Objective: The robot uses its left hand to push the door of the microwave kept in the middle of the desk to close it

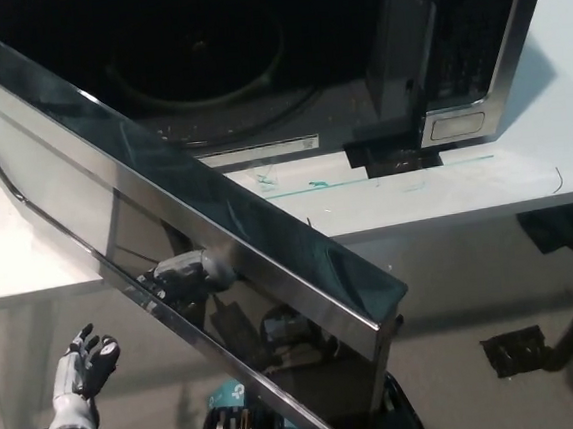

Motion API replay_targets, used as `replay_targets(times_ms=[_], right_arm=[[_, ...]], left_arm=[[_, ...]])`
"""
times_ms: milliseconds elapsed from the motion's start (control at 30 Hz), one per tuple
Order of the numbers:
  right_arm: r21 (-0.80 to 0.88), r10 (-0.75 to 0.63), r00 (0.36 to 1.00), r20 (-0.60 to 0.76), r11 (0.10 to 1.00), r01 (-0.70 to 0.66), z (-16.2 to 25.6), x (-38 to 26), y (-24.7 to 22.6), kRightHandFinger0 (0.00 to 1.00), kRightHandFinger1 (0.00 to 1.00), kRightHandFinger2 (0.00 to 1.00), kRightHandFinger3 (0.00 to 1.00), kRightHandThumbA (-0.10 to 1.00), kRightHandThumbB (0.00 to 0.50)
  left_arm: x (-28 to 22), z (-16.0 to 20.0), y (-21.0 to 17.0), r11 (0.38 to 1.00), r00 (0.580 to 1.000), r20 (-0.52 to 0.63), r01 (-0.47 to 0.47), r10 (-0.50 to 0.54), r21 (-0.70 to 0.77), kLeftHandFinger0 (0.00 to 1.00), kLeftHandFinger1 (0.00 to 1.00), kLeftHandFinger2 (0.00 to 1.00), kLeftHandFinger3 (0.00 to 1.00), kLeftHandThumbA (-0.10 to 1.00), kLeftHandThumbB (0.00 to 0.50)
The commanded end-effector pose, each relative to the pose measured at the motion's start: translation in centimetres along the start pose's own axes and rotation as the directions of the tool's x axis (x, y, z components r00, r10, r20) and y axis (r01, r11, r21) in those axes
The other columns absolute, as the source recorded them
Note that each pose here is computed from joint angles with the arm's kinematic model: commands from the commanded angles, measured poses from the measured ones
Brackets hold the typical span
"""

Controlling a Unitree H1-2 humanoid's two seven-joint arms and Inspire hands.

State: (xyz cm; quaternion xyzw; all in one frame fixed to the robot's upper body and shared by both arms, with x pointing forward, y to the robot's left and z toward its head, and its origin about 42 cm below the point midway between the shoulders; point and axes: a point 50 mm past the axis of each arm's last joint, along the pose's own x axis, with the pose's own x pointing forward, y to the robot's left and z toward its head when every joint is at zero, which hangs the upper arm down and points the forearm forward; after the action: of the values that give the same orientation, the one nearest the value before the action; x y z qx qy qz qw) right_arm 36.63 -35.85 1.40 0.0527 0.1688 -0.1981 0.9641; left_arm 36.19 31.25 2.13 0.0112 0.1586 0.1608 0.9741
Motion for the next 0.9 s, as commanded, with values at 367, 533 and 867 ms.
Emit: replay_targets(times_ms=[367, 533, 867], right_arm=[[0.024, -0.030, 0.993, 0.117, 0.999, 0.028, 3.7, 1.1, -1.0, 1.00, 1.00, 1.00, 1.00, 0.38, 0.238], [0.067, -0.033, 0.993, 0.116, 0.997, 0.025, 3.4, 1.0, -1.0, 1.00, 1.00, 1.00, 1.00, 0.32, 0.219], [-0.020, -0.033, 0.993, 0.117, 0.999, 0.036, 3.1, 0.8, -1.3, 1.00, 1.00, 1.00, 1.00, 0.40, 0.229]], left_arm=[[-10.2, 4.5, 4.5, 0.893, 0.957, 0.283, -0.176, 0.057, 0.414, 0.46, 0.49, 0.53, 0.49, 0.47, 0.065], [-13.7, 5.2, 5.2, 0.845, 0.953, 0.303, -0.165, 0.004, 0.509, 0.39, 0.41, 0.48, 0.53, 0.56, 0.053], [-15.5, 11.2, 3.9, 0.812, 0.679, 0.703, -0.278, -0.212, 0.514, 0.00, 0.00, 0.00, 0.12, 0.37, 0.000]])
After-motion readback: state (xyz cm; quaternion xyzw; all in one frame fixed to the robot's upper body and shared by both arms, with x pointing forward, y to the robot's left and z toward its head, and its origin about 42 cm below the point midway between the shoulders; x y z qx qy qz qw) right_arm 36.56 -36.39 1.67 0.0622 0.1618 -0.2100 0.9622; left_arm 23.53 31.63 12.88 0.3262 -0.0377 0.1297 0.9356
